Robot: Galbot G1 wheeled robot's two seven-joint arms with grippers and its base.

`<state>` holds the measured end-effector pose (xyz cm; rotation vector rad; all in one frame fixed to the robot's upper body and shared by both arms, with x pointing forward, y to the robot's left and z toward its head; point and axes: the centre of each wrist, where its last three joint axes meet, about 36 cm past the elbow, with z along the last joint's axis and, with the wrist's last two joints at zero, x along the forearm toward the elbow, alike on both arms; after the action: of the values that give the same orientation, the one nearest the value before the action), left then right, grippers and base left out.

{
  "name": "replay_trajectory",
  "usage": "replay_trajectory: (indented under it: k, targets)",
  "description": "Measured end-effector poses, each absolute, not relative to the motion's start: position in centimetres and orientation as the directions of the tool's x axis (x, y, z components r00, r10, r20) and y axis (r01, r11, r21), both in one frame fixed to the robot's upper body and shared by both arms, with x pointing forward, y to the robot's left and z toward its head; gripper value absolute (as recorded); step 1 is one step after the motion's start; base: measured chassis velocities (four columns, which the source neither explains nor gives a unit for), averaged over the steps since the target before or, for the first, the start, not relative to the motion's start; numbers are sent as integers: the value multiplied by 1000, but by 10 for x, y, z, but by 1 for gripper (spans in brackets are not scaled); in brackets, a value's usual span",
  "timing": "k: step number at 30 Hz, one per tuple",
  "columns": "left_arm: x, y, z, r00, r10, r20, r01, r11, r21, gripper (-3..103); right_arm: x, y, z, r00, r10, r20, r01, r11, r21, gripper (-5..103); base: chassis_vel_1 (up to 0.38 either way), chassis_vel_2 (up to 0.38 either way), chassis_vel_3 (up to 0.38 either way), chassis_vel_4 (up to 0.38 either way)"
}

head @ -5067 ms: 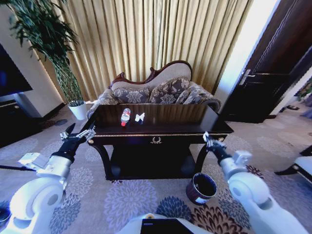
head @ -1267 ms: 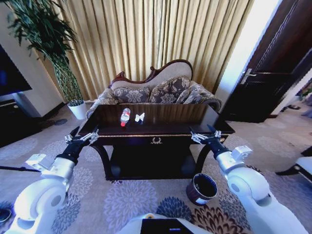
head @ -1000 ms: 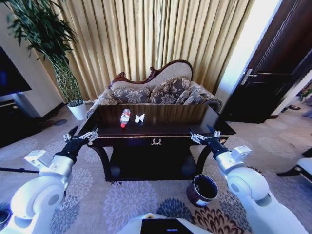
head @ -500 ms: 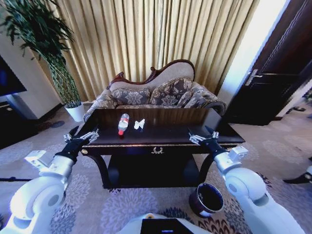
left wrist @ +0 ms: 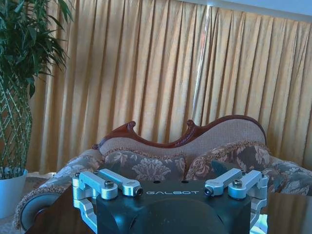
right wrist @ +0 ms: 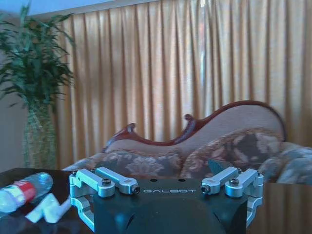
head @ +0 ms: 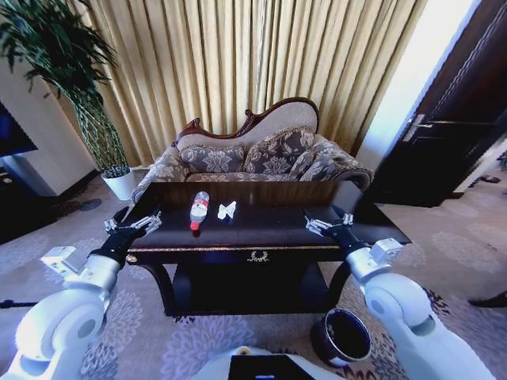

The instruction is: Move to the front of the table and place the trash on the table into the trash bin.

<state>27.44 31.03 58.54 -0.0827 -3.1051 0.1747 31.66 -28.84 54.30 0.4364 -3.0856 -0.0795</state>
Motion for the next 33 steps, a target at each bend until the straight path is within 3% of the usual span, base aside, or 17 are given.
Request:
replay_trajectory:
  k: [8,15,27,33]
  targets:
    - [270,313,584,-998,56,19,54,992,-110,100,347,-299,539,-924,-372,84,-364,926,95,100,0,0,0,0]
    - [268,314,583,-998,49,27,46,993,-106,100,377,-298,548,-838,-522,162,-509,853,115,100,0,0,0,0]
    - [262,321,582,-999,17,42,13,996,-91,100,444,-238,545,-739,-643,203,-611,766,201,100,0,0,0,0]
    - [261,320,580,-999,15,45,10,995,-99,100,468,-216,548,-742,-629,231,-607,777,168,100,0,0,0,0]
